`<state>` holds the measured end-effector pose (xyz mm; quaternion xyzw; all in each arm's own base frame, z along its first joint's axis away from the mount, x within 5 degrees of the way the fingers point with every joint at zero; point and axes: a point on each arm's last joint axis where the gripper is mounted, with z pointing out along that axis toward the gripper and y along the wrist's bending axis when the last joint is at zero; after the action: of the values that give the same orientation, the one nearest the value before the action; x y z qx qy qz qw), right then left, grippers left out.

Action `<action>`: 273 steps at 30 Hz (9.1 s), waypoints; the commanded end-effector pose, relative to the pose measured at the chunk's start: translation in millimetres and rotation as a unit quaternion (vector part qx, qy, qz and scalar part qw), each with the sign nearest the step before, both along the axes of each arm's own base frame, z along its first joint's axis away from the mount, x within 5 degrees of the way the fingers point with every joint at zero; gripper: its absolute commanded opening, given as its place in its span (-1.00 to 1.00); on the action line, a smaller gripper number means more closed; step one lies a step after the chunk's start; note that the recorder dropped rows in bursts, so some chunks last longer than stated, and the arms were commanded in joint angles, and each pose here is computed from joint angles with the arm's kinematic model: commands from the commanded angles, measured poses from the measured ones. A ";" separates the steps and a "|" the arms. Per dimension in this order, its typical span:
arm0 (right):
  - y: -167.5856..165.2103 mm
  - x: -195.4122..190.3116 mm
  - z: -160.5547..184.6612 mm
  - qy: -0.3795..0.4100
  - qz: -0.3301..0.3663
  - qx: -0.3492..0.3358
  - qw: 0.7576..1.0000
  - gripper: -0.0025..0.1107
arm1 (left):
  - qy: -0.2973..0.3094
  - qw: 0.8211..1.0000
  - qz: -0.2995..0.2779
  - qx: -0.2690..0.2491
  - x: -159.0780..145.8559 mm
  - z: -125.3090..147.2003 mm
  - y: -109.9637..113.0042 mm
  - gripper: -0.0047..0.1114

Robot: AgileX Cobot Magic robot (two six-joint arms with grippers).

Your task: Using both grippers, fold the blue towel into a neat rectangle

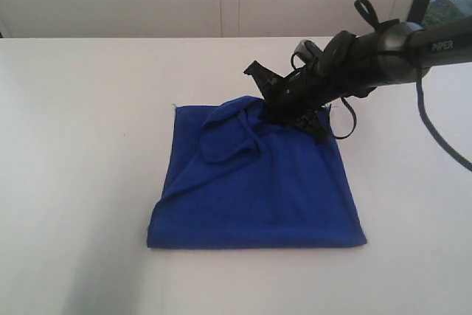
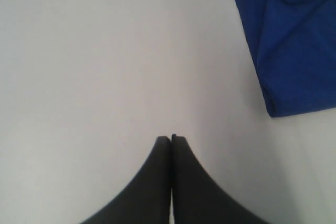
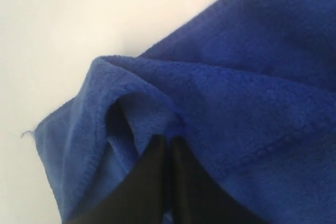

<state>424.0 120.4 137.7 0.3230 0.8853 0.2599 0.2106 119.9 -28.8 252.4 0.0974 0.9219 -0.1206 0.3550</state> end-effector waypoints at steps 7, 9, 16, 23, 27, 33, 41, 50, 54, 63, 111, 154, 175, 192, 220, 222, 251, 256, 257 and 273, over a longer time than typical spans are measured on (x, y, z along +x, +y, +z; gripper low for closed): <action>-23.0 -8.8 45.5 -0.086 0.198 -0.175 0.961 -0.96 | 0.027 0.999 -0.040 -0.012 -6.4 -5.5 -7.7 -0.92; -30.4 -11.6 51.2 -0.084 0.226 -0.213 0.947 -0.96 | 0.026 0.997 -0.057 -0.039 -4.5 -4.6 -13.9 -0.92; -36.9 -17.0 52.5 -0.065 0.273 -0.264 0.923 -0.96 | -0.012 0.974 -0.084 -0.209 29.6 0.8 -38.3 -0.92; -36.9 -16.0 52.3 -0.069 0.271 -0.265 0.923 -0.96 | -0.023 0.953 -0.081 -0.290 76.2 -19.4 -55.5 -0.92; -48.7 -12.2 53.2 -0.072 0.249 -0.268 0.928 -0.96 | -0.004 0.951 -0.106 -0.290 97.8 -32.0 -76.5 -0.92; -70.3 -8.8 53.3 -0.068 0.231 -0.279 0.929 -0.96 | 0.020 0.959 -0.134 -0.249 130.4 -49.1 -109.8 -0.92; -78.2 -7.7 52.6 -0.066 0.226 -0.285 0.929 -0.96 | 0.034 0.955 -0.184 -0.231 154.7 -63.4 -154.1 -0.92; -78.3 -7.6 52.6 -0.066 0.226 -0.285 0.929 -0.96 | 0.047 0.956 -0.196 -0.215 174.9 -82.6 -179.4 -0.92; -78.2 -8.0 52.4 -0.064 0.227 -0.285 0.929 -0.96 | 0.023 0.972 -0.180 -0.151 184.9 -90.6 -174.0 -0.70; -78.3 -7.6 52.7 -0.066 0.226 -0.285 0.929 -0.96 | 0.010 0.960 -0.253 -0.121 183.2 -110.4 -179.3 -0.25; -92.0 -83.3 167.2 -0.045 0.308 -0.361 0.879 -0.96 | 0.005 0.900 -0.437 -0.009 127.4 12.2 -154.9 -0.92; -78.1 -338.6 230.7 -0.186 0.340 -0.231 0.893 -0.96 | 0.071 0.853 -0.516 -0.010 -59.9 94.0 -86.2 -0.92; -78.7 -339.4 216.2 -0.197 0.330 -0.230 0.894 -0.96 | 0.037 0.871 -0.489 -0.016 -50.7 95.9 -90.3 -0.92; -68.9 -270.2 166.0 -0.181 0.304 -0.271 0.895 -0.96 | -0.035 0.928 -0.371 0.012 0.0 34.3 -107.5 -0.92; -59.6 -158.6 98.8 -0.187 0.299 -0.363 0.862 -0.96 | -0.093 0.927 -0.325 0.160 110.3 0.9 -131.8 -0.92; -64.3 -148.5 87.8 -0.183 0.290 -0.364 0.866 -0.96 | -0.091 0.929 -0.320 0.165 121.6 -14.1 -137.8 -0.92; -70.9 -78.8 88.7 -0.209 0.262 -0.381 0.862 -0.96 | -0.139 0.925 -0.301 0.187 193.6 -15.8 -158.2 -0.92; -73.7 -57.4 59.0 -0.198 0.266 -0.380 0.863 -0.96 | -0.113 0.935 -0.273 0.194 214.9 -43.2 -145.5 -0.92; -75.0 -52.8 51.0 -0.193 0.266 -0.379 0.865 -0.96 | -0.110 0.935 -0.273 0.198 218.1 -50.2 -144.7 -0.92; -79.1 -30.7 65.7 -0.204 0.254 -0.388 0.862 -0.96 | -0.163 0.923 -0.279 0.210 247.0 -37.0 -158.8 -0.92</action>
<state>391.7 46.8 182.1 -0.0789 0.9123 0.0080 0.4017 361.3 -185.7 192.7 0.4453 0.8000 0.0006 0.4021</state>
